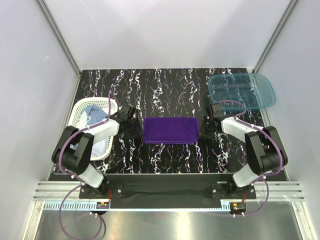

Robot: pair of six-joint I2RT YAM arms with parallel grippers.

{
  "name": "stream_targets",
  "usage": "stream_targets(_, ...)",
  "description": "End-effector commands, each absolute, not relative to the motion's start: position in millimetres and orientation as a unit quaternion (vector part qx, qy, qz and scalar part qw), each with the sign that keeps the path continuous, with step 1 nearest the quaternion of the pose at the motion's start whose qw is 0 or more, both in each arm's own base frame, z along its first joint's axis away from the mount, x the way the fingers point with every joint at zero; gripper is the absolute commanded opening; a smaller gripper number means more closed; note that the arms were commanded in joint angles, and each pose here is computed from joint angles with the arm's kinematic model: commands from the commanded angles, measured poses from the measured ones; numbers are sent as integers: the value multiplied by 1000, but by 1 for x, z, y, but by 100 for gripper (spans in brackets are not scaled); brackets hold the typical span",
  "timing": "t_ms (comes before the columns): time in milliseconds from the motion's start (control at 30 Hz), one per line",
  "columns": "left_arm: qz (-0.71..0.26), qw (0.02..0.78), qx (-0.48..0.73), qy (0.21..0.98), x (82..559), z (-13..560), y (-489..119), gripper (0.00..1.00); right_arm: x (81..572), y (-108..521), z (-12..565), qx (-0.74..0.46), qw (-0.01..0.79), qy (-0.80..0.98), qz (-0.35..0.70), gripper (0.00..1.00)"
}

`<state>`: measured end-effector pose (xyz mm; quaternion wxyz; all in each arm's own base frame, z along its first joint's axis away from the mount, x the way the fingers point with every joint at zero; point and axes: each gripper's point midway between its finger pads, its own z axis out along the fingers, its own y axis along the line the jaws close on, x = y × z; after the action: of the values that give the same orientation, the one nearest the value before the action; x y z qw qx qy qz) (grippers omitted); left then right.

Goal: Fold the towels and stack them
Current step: Fold the towel

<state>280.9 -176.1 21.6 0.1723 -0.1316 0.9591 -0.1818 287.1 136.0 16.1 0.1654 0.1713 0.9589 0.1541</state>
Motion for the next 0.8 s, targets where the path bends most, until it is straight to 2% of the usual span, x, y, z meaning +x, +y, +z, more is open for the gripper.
stream_targets(0, -178, 189, -127, 957, 287, 28, -174, 36, 293, 132, 21, 164, 184, 959, 140, 18)
stream_targets(67, -181, 190, -123, 957, 289, 31, -176, 34, 295, 133, 24, 166, 186, 958, 143, 18)
stream_targets(167, -187, 188, -119, 957, 289, 34, -178, 31, 294, 133, 27, 167, 188, 957, 143, 25)
stream_targets(267, -193, 188, -118, 956, 288, 35, -180, 25, 293, 133, 29, 171, 187, 957, 144, 26)
stream_targets(367, -197, 186, -116, 956, 288, 37, -182, 15, 293, 134, 31, 174, 191, 954, 150, 20)
stream_targets(500, -199, 185, -110, 956, 290, 41, -184, 1, 296, 135, 35, 174, 194, 953, 151, 8)
stream_targets(767, -196, 191, -105, 956, 292, 54, -182, 2, 298, 137, 44, 174, 202, 951, 159, 6)
